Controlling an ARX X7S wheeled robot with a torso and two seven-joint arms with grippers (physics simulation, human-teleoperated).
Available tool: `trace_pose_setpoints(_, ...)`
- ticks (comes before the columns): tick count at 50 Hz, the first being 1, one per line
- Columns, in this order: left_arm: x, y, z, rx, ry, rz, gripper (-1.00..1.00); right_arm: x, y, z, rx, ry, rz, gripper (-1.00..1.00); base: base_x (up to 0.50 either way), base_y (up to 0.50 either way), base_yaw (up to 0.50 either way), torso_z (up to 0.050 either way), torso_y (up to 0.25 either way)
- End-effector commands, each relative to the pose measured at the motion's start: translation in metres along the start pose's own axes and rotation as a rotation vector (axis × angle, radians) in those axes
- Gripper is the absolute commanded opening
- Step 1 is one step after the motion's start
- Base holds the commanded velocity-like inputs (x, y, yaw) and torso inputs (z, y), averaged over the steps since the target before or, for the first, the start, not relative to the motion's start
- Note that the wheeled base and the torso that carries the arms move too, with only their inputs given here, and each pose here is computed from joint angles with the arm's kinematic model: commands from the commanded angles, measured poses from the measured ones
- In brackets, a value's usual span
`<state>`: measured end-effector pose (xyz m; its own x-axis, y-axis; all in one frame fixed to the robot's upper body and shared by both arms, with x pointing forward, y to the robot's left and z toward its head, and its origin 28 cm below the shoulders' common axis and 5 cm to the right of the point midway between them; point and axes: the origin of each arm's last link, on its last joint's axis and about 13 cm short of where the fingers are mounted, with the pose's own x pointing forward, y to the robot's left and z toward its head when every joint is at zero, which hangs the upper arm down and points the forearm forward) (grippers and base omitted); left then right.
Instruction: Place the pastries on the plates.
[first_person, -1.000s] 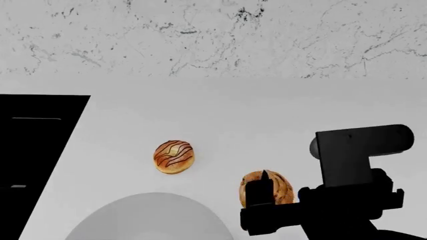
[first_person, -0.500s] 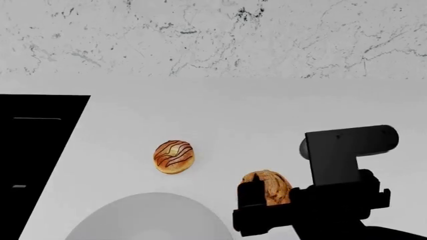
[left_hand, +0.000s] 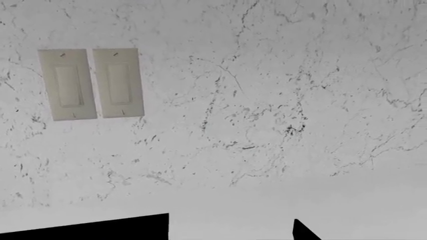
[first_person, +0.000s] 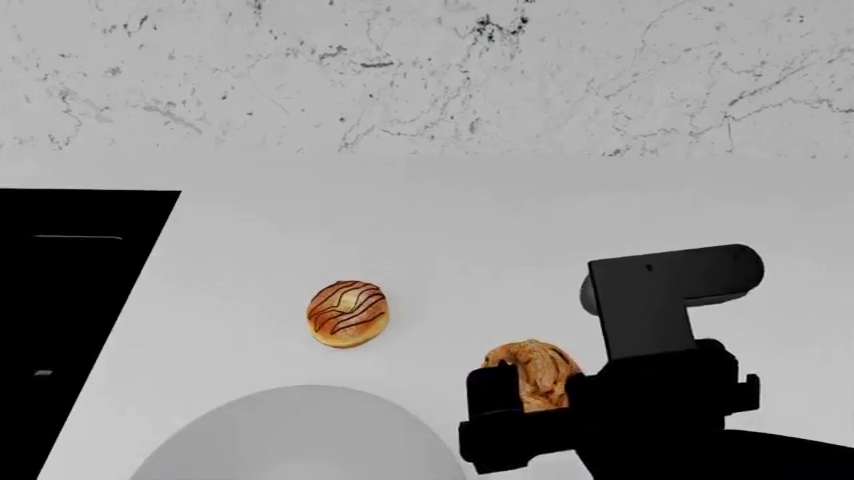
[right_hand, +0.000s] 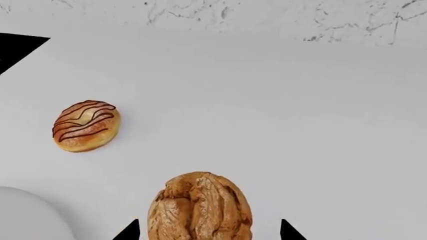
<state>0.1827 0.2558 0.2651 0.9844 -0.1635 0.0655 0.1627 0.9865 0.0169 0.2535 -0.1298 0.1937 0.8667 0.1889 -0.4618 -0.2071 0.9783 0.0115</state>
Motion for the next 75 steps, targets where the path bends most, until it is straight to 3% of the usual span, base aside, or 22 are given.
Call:
trace_pose_setpoints(1, -0.001, -0.004, -0.001, -0.007, 0.001, -0.007, 1.0, 0.007, -0.003, 0.004, -0.009, 0.02, -0.004, 1.0, 0.0, 0.0, 0.0, 0.0, 0.0)
trace_pose_setpoints(29, -0.002, -0.005, -0.002, -0.019, 0.006, -0.014, 1.0, 0.022, 0.004, -0.005, -0.046, 0.083, 0.028, 1.0, 0.0, 0.0, 0.0, 0.0, 0.0)
trace_pose_setpoints(70, -0.007, -0.006, -0.001, -0.029, 0.009, -0.015, 1.0, 0.043, 0.001, -0.022, -0.027, 0.158, 0.014, 1.0, 0.0, 0.0, 0.0, 0.0, 0.0)
trace_pose_setpoints(71, -0.007, -0.006, -0.001, -0.029, 0.009, -0.016, 1.0, 0.043, 0.001, -0.023, -0.028, 0.16, 0.013, -1.0, 0.0, 0.0, 0.0, 0.0, 0.0)
trace_pose_setpoints(75, -0.007, -0.006, -0.002, -0.031, 0.009, -0.015, 1.0, 0.041, 0.001, -0.023, -0.025, 0.161, 0.015, -1.0, 0.0, 0.0, 0.0, 0.0, 0.0)
